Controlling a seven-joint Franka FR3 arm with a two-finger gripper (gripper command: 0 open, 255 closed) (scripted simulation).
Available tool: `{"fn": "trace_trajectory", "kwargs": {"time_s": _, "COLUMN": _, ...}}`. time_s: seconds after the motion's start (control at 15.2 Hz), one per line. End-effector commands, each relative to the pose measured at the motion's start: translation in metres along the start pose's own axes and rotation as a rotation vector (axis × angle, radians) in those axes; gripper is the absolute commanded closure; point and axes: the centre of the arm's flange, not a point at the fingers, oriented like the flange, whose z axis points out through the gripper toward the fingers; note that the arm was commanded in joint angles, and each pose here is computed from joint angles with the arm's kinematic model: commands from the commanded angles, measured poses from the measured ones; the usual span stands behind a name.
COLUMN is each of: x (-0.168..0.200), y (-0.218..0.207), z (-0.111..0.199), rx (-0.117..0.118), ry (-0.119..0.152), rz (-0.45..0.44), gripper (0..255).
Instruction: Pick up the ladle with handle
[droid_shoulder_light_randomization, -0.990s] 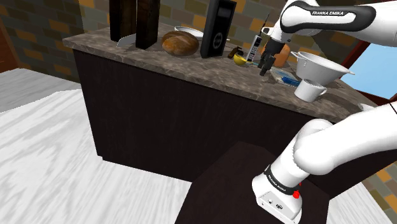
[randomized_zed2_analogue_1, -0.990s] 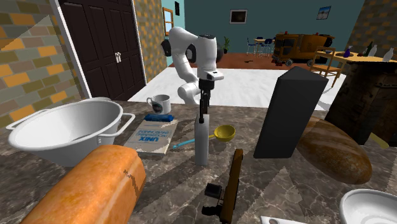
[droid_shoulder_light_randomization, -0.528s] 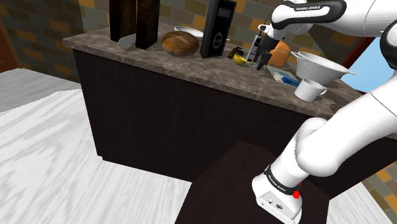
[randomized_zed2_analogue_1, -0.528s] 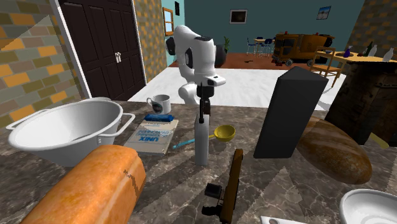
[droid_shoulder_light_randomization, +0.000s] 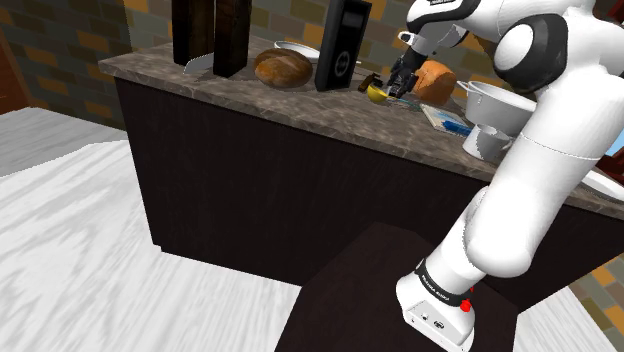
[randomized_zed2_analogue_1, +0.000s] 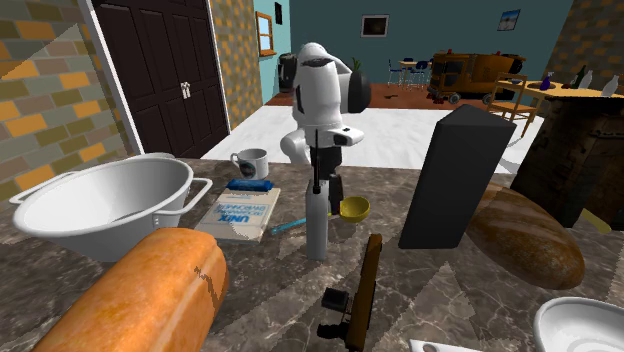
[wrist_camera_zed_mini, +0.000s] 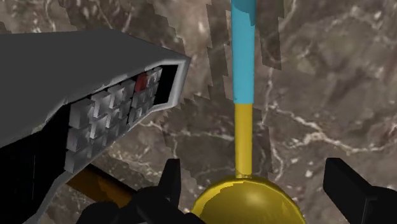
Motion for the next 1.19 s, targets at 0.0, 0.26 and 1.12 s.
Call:
{"fn": "trace_trajectory", "kwargs": {"time_s": 0.0, "x": -0.002, "y": 0.007, "z": 0.004, "rx": -0.005, "ry": 0.007, "rz": -0.02, "gripper": 0}}
{"fn": "trace_trajectory", "kwargs": {"time_s": 0.26, "x": -0.003, "y": 0.003, "z": 0.025, "rx": -0.005, "ry": 0.007, "rz": -0.02, "gripper": 0}}
{"fn": "trace_trajectory", "kwargs": {"time_s": 1.12, "x": -0.004, "y": 0.001, "z": 0.038, "rx": -0.005, "ry": 0.007, "rz": -0.02, "gripper": 255}}
